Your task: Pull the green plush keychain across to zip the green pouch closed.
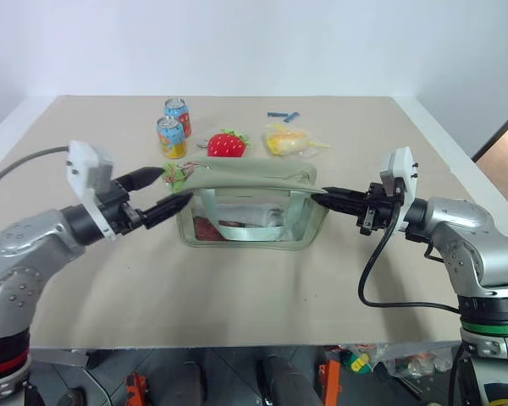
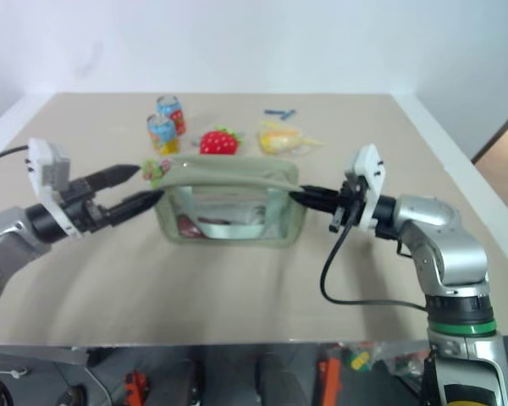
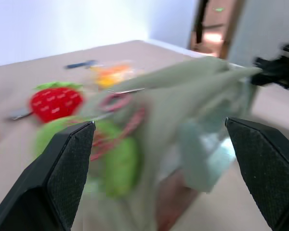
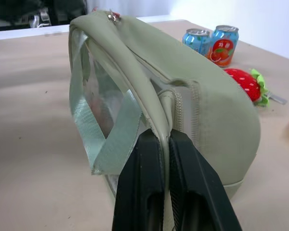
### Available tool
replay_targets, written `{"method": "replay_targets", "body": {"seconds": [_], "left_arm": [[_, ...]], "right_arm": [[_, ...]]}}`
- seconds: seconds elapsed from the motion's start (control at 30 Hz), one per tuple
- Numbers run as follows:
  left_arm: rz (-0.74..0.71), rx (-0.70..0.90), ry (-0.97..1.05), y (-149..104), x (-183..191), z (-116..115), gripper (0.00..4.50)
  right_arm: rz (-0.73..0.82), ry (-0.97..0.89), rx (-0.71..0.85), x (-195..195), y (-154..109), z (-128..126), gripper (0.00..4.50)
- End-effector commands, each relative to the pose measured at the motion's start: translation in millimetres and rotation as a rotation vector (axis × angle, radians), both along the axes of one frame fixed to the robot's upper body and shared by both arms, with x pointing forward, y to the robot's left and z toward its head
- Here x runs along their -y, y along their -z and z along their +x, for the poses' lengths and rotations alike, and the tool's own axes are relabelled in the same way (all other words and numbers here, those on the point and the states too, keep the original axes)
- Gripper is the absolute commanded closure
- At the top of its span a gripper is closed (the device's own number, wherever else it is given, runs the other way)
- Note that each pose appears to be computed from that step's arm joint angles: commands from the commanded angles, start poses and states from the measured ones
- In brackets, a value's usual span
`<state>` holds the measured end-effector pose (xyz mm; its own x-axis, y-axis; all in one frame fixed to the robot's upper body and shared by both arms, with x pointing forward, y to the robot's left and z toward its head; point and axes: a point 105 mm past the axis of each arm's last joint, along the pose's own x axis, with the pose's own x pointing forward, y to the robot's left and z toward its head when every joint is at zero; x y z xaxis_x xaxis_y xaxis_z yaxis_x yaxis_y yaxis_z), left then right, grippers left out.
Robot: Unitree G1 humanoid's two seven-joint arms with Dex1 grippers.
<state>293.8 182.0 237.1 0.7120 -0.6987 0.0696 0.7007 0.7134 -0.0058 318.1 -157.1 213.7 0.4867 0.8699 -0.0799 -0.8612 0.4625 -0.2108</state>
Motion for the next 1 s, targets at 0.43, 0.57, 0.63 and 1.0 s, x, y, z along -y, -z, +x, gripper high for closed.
{"method": "replay_targets", "body": {"seconds": [0.43,0.57,0.63,1.0], "left_arm": [[-0.031,-0.093,-0.039,31,-16,35,0.00],[-0.077,-0.115,-0.022,38,-12,44,0.00],[-0.098,-0.120,-0.013,39,-10,47,0.00],[-0.226,-0.095,0.083,27,0,56,1.15]], "right_arm": [[-0.041,0.012,0.104,0,-17,-11,4.46],[-0.047,0.022,0.109,1,-17,-11,4.46],[-0.052,0.024,0.109,1,-16,-11,4.46],[-0.074,0.041,0.112,5,-13,-12,4.50]]}}
